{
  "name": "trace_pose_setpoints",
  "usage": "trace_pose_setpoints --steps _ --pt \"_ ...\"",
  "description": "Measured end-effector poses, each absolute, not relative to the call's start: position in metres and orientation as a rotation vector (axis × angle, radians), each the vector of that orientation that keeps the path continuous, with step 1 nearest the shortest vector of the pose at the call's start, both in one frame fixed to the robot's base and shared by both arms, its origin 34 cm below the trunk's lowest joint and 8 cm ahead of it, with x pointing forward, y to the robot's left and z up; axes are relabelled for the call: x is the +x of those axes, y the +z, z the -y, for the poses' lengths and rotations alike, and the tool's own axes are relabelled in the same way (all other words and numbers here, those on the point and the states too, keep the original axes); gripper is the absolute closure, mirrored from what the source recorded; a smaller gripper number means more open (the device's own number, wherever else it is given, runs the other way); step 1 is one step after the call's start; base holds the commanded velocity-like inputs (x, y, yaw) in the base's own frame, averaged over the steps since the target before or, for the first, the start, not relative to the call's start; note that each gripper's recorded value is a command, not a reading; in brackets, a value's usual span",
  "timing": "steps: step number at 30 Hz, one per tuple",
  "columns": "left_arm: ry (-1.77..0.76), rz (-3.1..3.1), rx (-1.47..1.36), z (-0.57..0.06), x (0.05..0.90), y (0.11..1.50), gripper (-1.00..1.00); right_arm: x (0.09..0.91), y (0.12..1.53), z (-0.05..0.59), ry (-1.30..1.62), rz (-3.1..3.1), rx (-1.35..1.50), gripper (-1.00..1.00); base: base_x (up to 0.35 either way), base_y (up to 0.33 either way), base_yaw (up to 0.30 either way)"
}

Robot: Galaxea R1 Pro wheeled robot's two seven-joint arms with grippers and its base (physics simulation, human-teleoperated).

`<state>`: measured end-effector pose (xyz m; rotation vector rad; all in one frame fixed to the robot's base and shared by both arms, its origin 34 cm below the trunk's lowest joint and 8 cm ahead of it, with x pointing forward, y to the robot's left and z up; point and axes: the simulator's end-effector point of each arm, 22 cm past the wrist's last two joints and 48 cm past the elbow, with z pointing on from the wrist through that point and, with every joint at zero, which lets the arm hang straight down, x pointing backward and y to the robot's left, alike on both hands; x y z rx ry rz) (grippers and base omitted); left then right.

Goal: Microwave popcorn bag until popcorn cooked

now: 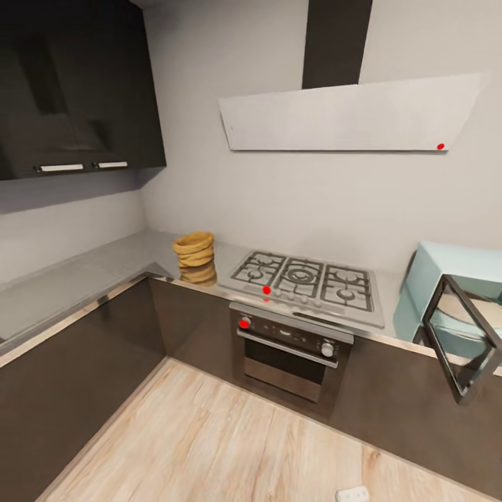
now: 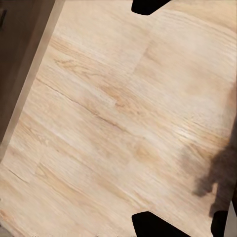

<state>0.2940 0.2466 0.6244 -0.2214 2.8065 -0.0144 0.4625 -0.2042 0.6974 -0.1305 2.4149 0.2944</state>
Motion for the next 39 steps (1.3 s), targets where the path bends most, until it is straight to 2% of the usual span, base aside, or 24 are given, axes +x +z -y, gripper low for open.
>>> trace_pose_setpoints --steps 7,31,39 --pt "-0.015 -2.807 -0.22 -0.2463 0.2927 0.6265 -1.0 0.4612 0.6994 0.2038 0.295 -2.415 -0.13 -1.0 0.116 0.095 0.0" --pt "-0.018 -2.807 -0.216 -0.2446 0.2895 0.6317 -1.0 0.4574 0.7044 0.2041 0.295 -2.416 -0.13 -1.0 0.255 0.24 0.0" --pt "-0.016 -2.808 -0.213 -0.2453 0.2892 0.6315 -1.0 0.4578 0.7043 0.2035 0.295 -2.416 -0.13 -1.0 0.083 0.084 0.0"
